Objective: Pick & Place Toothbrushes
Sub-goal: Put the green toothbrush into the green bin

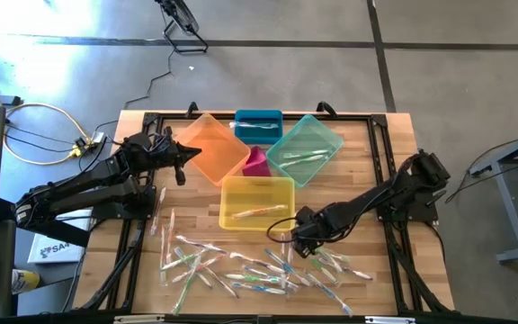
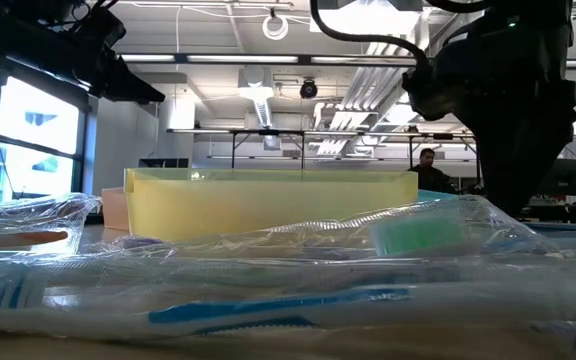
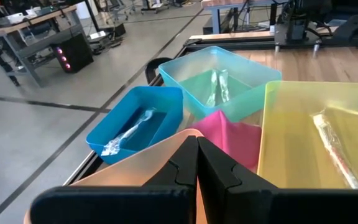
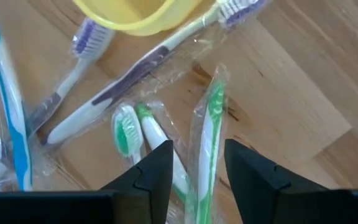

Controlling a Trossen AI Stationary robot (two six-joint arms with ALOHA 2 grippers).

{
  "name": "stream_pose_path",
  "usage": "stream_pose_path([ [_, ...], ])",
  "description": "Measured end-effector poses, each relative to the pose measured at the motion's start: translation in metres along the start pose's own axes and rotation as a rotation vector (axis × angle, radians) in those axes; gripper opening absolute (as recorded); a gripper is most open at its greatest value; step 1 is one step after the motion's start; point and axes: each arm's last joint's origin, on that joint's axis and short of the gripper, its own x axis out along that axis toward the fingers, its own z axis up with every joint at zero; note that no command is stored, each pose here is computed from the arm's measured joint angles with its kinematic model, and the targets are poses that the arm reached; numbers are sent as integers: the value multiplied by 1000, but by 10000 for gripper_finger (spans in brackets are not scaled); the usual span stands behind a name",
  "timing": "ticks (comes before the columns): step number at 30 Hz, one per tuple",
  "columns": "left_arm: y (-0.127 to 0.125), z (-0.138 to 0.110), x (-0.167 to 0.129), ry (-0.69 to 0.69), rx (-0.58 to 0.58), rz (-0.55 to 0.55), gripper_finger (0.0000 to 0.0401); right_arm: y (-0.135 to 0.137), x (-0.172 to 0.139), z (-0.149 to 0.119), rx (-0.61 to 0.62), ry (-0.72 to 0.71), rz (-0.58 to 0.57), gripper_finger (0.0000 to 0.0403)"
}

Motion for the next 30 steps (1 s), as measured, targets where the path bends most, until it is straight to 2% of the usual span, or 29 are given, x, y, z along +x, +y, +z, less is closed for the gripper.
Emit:
stream_pose_path([
  [17,0,-1,0,14,1,-3,0,1,0,1,14,-26,3,136],
  [30,0,-1,0,14,1,-4,0,-7,13,-4,64,-27,8,136],
])
